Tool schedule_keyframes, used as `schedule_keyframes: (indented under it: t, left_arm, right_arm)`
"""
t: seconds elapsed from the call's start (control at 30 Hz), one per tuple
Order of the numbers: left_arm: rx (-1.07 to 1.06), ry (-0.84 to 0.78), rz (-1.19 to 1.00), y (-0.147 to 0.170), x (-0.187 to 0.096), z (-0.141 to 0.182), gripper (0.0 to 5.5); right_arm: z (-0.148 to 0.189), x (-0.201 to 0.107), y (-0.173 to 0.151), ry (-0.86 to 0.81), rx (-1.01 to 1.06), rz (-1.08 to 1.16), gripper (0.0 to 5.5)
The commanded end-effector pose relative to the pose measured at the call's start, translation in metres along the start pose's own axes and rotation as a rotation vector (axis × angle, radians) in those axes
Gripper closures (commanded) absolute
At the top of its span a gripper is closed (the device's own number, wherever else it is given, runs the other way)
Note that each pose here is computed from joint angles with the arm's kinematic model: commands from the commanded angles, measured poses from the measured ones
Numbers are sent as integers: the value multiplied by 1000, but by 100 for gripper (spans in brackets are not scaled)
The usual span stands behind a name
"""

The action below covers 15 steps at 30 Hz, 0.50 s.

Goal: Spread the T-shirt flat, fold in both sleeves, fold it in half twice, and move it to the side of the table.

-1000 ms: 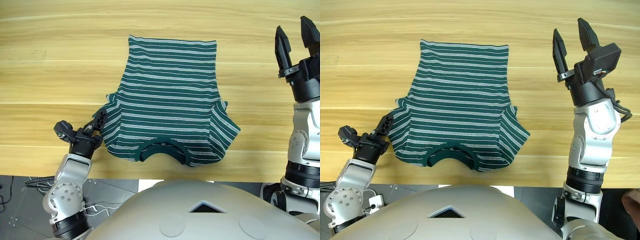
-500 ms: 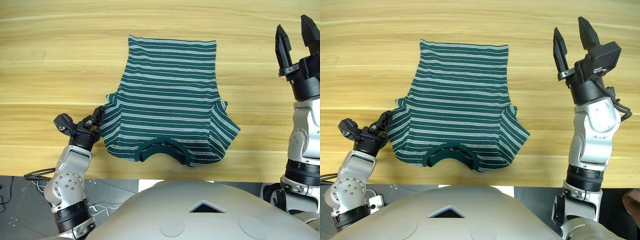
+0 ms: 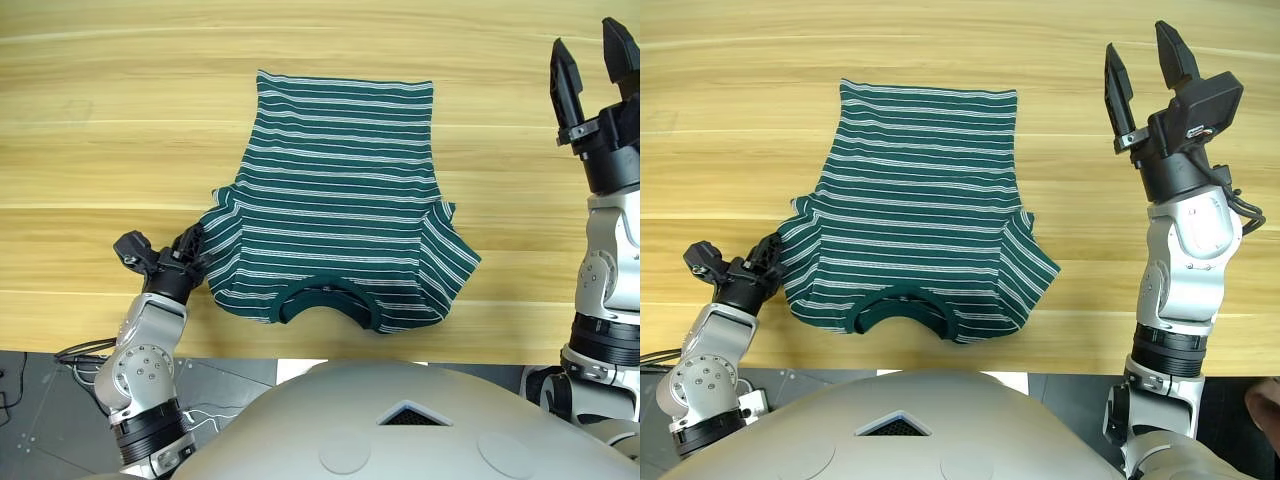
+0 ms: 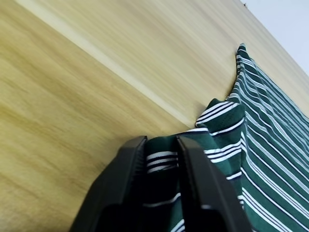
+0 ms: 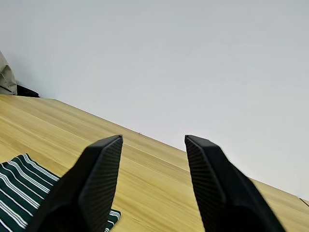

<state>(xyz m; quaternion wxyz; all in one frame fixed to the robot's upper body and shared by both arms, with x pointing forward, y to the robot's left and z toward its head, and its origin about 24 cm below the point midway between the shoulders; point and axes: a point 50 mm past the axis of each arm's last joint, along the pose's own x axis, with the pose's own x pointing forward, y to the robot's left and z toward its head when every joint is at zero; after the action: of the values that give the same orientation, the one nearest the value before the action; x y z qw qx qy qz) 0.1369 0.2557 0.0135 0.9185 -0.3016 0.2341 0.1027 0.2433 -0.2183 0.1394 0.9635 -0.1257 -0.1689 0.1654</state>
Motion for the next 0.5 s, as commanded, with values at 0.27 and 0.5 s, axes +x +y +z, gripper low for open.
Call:
schedule_keyframes:
  t: [0.27,0.5]
  left_arm:
    - [-33,47,52,10,-2,-14,546]
    - [150,-83,-50,-14,-11,4,546]
  right_arm:
    - [-5,-4,6,34,2,30,311]
    - [-7,-4,8,40,5,41,311]
